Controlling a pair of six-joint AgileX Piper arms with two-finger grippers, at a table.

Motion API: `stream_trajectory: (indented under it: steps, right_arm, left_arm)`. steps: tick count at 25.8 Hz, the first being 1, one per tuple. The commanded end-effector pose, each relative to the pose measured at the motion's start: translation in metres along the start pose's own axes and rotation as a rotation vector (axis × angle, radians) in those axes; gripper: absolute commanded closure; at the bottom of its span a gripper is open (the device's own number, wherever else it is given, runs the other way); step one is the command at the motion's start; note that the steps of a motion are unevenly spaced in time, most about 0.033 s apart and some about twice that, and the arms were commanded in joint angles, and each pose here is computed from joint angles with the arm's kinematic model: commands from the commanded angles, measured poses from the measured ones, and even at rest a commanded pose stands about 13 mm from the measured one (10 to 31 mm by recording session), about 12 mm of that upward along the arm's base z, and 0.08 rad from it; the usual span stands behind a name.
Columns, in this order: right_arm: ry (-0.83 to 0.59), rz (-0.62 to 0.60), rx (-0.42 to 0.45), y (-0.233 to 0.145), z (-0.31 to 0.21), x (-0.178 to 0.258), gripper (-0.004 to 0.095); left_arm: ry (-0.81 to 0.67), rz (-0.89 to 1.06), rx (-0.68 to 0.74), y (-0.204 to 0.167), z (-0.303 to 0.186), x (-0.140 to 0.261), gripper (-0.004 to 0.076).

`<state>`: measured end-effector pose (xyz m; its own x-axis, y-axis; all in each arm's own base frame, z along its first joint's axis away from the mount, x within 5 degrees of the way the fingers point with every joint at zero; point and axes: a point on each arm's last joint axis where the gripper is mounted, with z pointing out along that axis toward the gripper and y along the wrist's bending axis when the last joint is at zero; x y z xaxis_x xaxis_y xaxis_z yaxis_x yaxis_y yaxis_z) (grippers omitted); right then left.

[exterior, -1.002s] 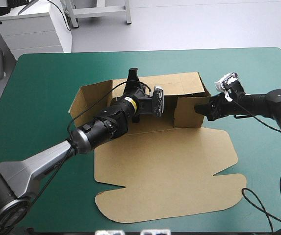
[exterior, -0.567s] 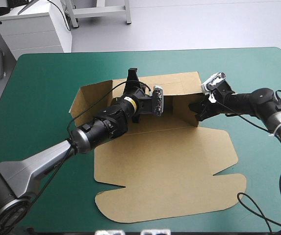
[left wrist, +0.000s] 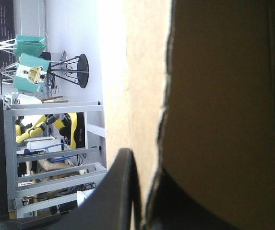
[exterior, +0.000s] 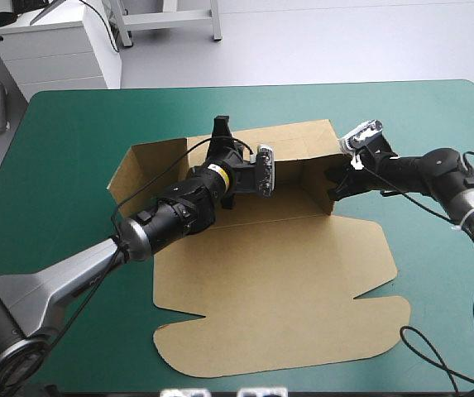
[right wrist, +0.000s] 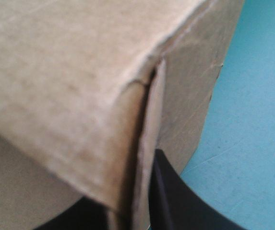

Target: Fold the box

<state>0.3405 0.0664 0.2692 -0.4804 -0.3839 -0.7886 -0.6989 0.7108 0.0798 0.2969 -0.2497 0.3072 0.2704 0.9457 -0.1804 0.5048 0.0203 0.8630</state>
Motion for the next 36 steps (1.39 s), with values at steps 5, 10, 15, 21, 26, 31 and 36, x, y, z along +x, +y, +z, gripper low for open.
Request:
stream_trajectory:
  steps: [5, 10, 15, 21, 26, 31, 36]
  right_arm:
    - [-0.043, 0.119, -0.151, 0.025, -0.008, -0.017, 0.0925]
    - [-0.057, 0.173, -0.081, 0.019, -0.008, -0.018, 0.0923]
    - [-0.060, 0.192, -0.073, 0.018, -0.007, -0.018, 0.0923]
    - [-0.065, 0.213, -0.055, 0.016, -0.007, -0.018, 0.0923]
    - [-0.076, 0.215, -0.023, 0.013, -0.007, -0.019, 0.0923]
    - [-0.082, 0.210, -0.008, 0.012, -0.007, -0.019, 0.0923]
    - [-0.086, 0.210, 0.008, 0.010, -0.007, -0.020, 0.0923]
  left_arm:
    - [0.035, -0.061, 0.050, -0.007, -0.008, -0.005, 0.0707]
    - [0.019, 0.008, 0.077, -0.020, -0.020, -0.029, 0.0412]
    - [0.012, 0.036, 0.089, -0.026, -0.033, -0.043, 0.0132]
    - [0.062, 0.022, 0.088, -0.021, -0.067, -0.047, 0.0099]
    - [-0.084, 0.009, 0.024, -0.008, -0.106, -0.061, 0.0101]
    - [-0.226, 0.029, -0.050, 0.002, -0.142, -0.072, 0.0213]
    - [-0.259, 0.038, -0.098, 0.011, -0.156, -0.071, 0.0619]
